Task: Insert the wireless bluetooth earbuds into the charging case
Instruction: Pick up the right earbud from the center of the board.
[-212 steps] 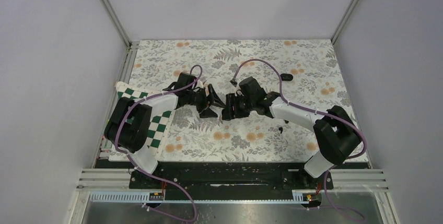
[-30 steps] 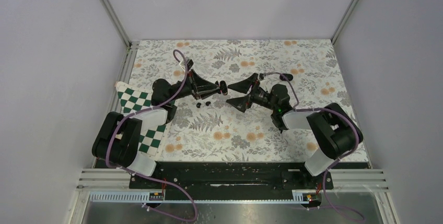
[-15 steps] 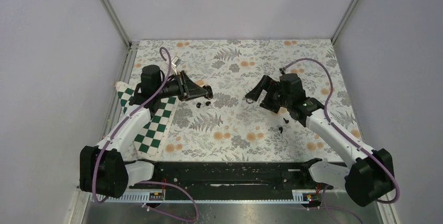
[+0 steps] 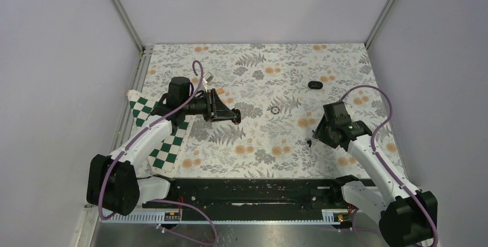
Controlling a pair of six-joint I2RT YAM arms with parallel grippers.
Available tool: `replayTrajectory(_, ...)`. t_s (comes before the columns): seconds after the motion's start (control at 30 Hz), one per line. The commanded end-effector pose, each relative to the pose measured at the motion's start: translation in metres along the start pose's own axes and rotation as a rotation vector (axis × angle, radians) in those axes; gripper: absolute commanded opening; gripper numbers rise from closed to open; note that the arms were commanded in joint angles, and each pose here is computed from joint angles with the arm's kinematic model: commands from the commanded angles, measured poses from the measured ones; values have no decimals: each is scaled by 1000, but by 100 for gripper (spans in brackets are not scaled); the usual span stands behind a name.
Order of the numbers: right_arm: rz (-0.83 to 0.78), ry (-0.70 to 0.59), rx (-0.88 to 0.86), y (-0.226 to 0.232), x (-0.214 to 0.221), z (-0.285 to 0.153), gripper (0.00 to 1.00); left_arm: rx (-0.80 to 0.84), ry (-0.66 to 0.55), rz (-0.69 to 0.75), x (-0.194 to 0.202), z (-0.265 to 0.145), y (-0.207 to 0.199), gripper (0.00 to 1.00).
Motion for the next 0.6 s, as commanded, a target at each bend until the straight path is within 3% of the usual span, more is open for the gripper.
replayTrajectory(0.0, -1, 27, 82, -21, 9, 4, 51, 61, -27, 47, -14, 3, -14, 0)
replayTrajectory(0.23, -29, 116, -1, -5, 25, 24, 50, 129, -12, 62, -18, 9, -25, 0)
replayTrajectory(0.57, -52, 133, -28, 10, 17, 34, 47, 201, 103, 113, 1, 20, -38, 0)
Point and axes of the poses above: each gripper's point midway between its finger pads, its own z axis out along the fingers, its own y axis along the line the jaws close on, x = y × z, the point moved 1 cm from there along -z, back along the fingers, and after that the axes turned 1 degree about z, right-handed, at the moved point
